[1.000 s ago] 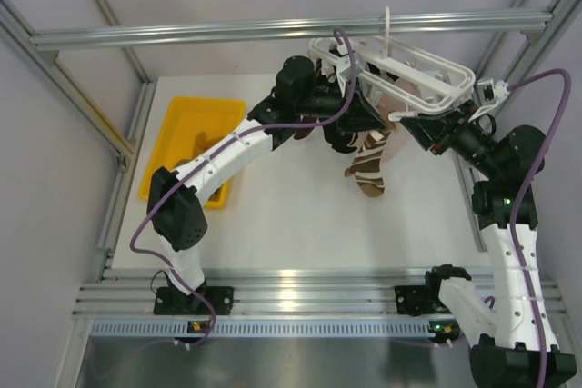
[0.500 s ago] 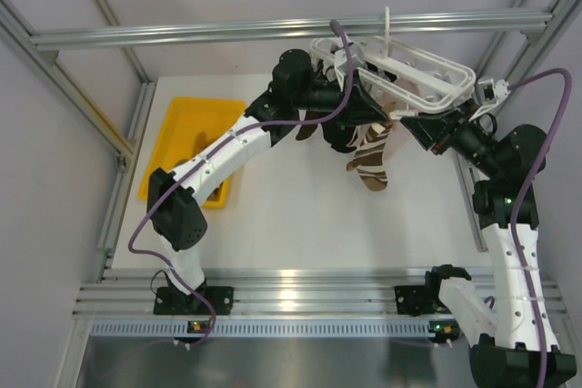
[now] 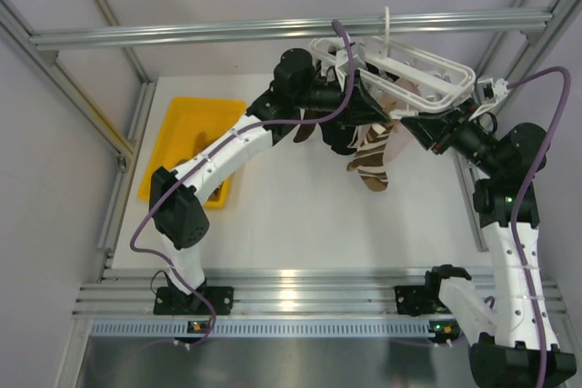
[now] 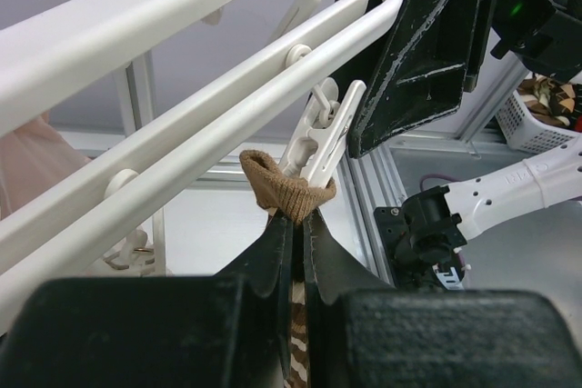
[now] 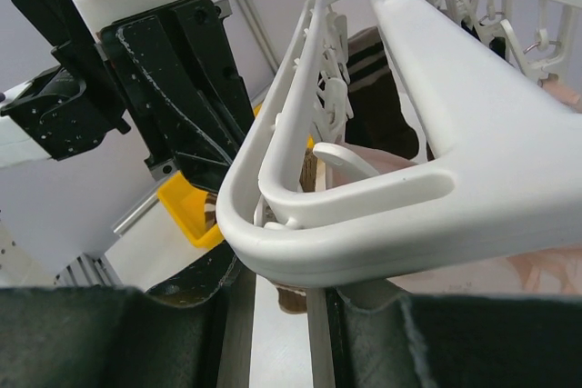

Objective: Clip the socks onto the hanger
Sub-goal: Clamp the sock onto the hanger.

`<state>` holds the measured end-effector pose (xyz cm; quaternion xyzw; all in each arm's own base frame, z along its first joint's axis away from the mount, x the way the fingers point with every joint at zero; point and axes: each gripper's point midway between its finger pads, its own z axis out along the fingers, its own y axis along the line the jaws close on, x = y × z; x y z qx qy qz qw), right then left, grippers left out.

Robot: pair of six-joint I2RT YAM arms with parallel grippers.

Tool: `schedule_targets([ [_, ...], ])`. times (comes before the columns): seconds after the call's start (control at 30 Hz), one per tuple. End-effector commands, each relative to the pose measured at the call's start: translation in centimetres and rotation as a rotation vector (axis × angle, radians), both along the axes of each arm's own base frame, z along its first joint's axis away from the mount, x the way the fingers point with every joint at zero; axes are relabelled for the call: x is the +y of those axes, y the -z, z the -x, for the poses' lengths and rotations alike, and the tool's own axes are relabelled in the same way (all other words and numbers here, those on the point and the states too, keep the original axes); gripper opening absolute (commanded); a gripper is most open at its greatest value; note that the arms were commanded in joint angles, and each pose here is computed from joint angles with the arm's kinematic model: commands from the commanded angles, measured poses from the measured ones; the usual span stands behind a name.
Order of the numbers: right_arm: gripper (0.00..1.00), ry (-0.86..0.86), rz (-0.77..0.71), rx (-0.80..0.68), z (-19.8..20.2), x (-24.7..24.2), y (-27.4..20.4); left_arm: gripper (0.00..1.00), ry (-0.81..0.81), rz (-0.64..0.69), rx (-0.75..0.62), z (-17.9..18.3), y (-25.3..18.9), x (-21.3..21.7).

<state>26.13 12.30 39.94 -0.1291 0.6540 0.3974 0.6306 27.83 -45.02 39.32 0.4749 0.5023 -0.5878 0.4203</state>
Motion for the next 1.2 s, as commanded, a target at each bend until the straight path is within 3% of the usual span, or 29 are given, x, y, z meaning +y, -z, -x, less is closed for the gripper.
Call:
schedule_targets([
  [0.0,0.0,-0.032,0.031,-0.041,0.7,0.3,-1.3,0.0,0.038,0.09,-0.116,1.2,-3.6,-0.1],
  [0.27,0.01,-0.027,0.028,-0.031,0.5,0.2,-1.4,0.0,0.058,0.101,-0.128,1.7,-4.1,-0.4],
  [0.37,0.19,-0.025,0.021,-0.02,0.4,0.2,-1.3,0.0,0.061,0.101,-0.127,1.9,-4.1,-0.5],
  [0.4,0.29,-0.02,0.019,-0.02,0.4,0.1,-1.4,0.0,0.06,0.101,-0.126,1.8,-4.1,-0.5],
  [0.53,0.45,-0.007,0.014,-0.027,0.5,0.0,-1.7,0.0,0.06,0.098,-0.124,1.9,-3.9,-0.5],
  [0.63,0.51,-0.001,0.013,-0.027,0.5,-0.1,-1.7,0.0,0.055,0.097,-0.124,1.8,-3.8,-0.5],
  [1.17,0.62,0.021,0.013,0.021,2.4,-0.4,-1.7,0.0,0.019,0.072,-0.104,1.6,-2.9,-0.2],
])
